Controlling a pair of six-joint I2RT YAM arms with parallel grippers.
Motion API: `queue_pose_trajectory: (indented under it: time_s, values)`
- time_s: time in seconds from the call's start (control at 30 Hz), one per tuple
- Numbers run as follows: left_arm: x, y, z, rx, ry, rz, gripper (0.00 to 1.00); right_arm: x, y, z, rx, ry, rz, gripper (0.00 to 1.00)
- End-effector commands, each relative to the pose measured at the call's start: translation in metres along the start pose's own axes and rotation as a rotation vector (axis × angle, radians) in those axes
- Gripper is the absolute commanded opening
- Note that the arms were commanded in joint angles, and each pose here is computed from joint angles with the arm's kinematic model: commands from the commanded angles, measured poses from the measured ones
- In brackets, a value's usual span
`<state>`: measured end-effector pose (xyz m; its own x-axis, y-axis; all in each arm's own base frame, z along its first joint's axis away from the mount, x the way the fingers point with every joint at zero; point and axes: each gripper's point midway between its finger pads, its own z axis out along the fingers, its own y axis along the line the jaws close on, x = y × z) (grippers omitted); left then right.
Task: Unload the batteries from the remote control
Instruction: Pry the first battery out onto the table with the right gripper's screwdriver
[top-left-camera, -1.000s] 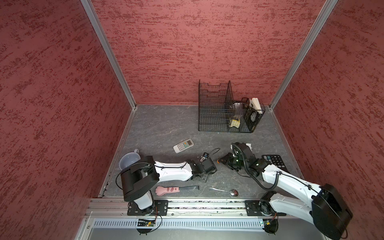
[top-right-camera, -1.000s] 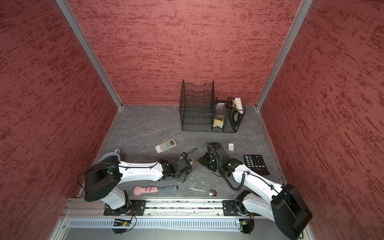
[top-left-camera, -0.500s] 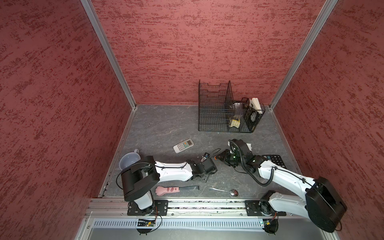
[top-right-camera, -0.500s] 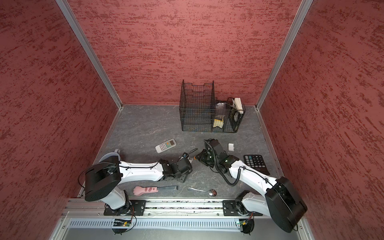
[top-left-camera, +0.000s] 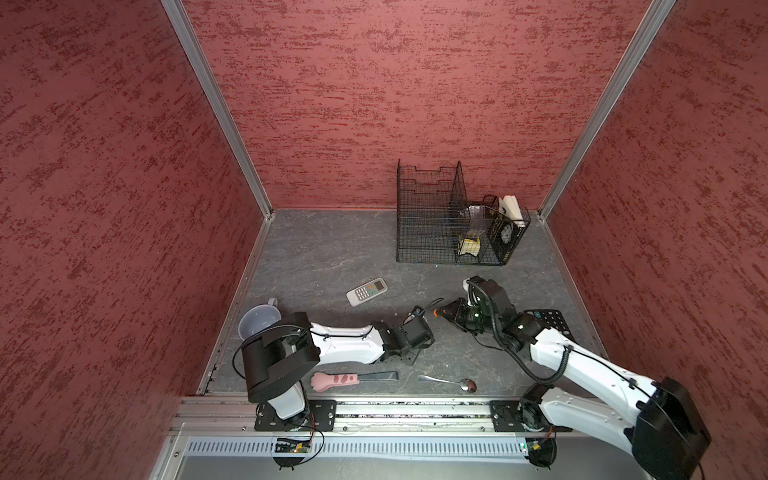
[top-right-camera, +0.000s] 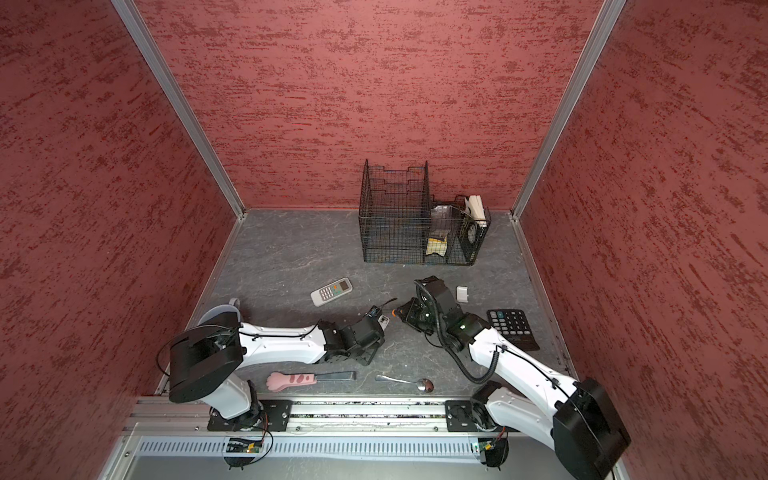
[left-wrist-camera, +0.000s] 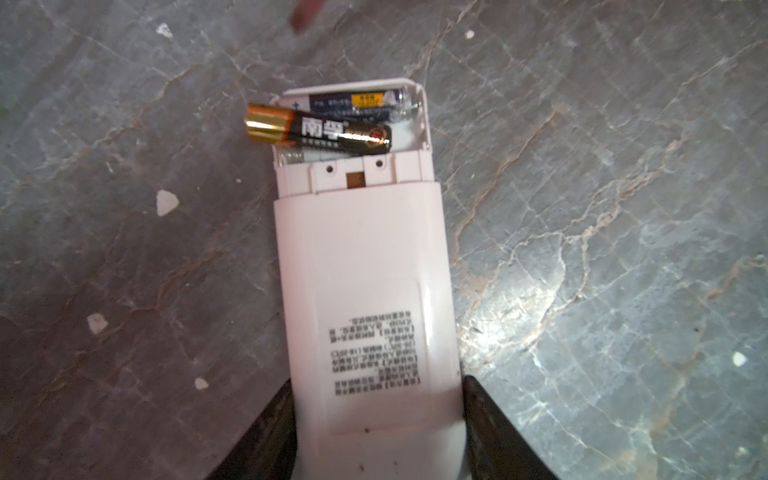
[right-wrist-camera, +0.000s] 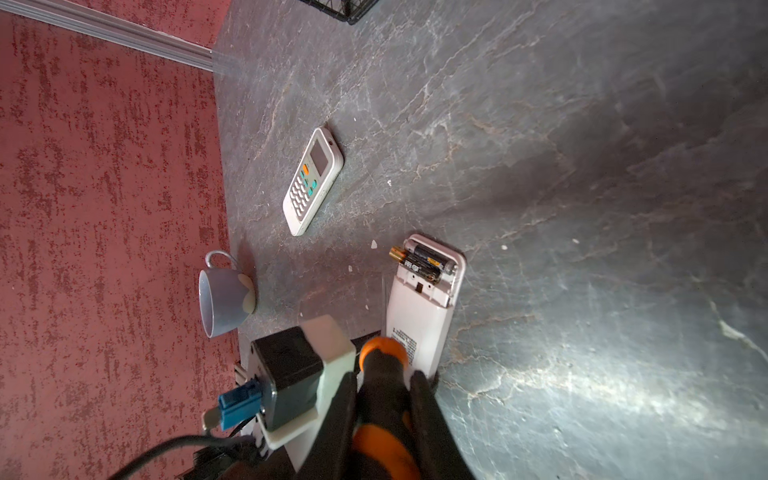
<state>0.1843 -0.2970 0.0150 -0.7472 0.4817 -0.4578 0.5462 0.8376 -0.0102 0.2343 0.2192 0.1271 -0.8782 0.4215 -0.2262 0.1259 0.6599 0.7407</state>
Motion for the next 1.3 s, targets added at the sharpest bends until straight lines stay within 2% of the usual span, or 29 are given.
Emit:
queue_pose_trajectory:
  time_s: [0.0,0.97,1.27]
  values:
    - [0.063,0.001,0.015,0.04,0.214,0.054,0.58,0.004,-0.018,-0.001,0.063,-0.005,0.007,0.0]
    - [0.065,0.001,0.016,0.035,0.231,0.047,0.55,0.008,-0.037,0.013,0.099,0.005,0.017,0.0]
    - [0.065,-0.002,0.018,0.047,0.231,0.05,0.55,0.002,-0.018,0.026,0.038,0.015,-0.008,0.0]
